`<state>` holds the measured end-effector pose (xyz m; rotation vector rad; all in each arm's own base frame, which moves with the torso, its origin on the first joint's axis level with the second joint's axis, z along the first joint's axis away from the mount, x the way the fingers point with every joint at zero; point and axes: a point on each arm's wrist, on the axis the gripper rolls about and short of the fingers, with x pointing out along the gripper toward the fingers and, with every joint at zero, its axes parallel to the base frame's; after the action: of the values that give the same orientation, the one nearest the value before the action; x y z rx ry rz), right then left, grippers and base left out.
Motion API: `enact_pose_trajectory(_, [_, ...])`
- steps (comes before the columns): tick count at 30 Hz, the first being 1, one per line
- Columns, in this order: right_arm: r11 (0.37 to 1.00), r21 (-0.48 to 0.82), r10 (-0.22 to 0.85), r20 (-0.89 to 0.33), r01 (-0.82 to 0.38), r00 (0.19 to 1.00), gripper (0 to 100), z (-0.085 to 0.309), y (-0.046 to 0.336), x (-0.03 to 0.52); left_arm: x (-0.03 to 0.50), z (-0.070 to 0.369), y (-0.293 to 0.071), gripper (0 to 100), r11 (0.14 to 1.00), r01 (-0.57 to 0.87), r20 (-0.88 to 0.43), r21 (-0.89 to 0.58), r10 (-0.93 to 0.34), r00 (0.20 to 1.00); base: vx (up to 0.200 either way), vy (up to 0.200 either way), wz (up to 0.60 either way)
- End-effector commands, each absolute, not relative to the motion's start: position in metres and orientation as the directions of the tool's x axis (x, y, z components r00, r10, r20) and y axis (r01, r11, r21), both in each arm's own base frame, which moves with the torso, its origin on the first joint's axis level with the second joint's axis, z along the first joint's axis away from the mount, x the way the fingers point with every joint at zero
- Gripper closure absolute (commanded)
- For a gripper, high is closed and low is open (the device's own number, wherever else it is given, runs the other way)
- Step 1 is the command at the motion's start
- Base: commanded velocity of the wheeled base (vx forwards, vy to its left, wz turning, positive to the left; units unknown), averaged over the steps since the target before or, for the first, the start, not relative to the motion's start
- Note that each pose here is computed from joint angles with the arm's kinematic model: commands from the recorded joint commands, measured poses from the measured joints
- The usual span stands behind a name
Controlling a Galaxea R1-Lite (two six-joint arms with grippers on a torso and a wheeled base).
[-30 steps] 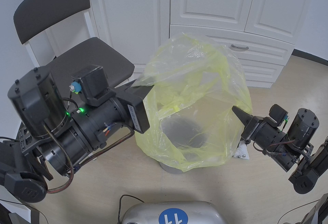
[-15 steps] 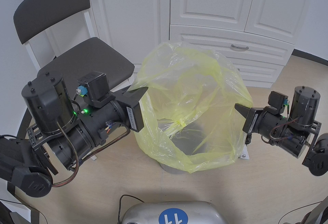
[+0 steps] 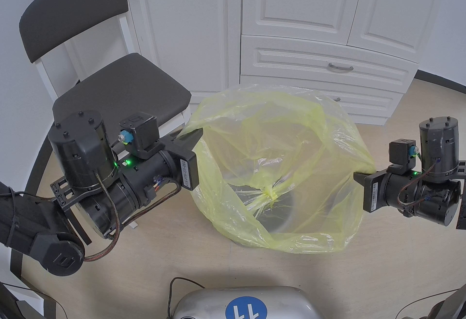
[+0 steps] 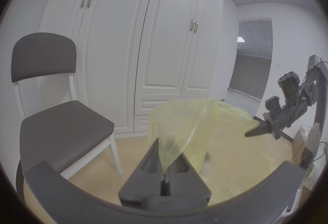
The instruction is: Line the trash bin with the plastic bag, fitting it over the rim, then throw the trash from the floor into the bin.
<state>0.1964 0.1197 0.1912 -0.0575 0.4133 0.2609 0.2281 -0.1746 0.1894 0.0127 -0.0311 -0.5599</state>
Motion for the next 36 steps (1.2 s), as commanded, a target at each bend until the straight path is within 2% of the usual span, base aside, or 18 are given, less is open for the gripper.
enact_pose_trajectory(1, [0.957,-0.079,0.247,-0.288,-0.280,0.925,100,0.196,0.117,0.184,0.240,0.171,-0.171,100,0.862,0.500,-0.014,0.076,-0.501,0.865,0.000,0.000,0.00])
enact_pose_trajectory(9, [0.945,-0.158,0.224,-0.326,-0.286,0.918,100,0.184,0.113,0.181,0.240,0.166,-0.168,100,0.857,0.508,-0.034,0.083,-0.507,0.861,0.000,0.000,0.00])
enact_pose_trajectory(19, [0.932,-0.222,0.192,-0.365,-0.285,0.911,100,0.174,0.106,0.181,0.256,0.163,-0.146,100,0.846,0.527,-0.044,0.081,-0.525,0.850,0.000,0.000,0.00])
enact_pose_trajectory(36, [0.893,-0.369,0.075,-0.439,-0.256,0.895,100,0.154,0.085,0.191,0.263,0.160,-0.122,100,0.814,0.574,-0.041,0.084,-0.573,0.819,0.000,0.000,0.00])
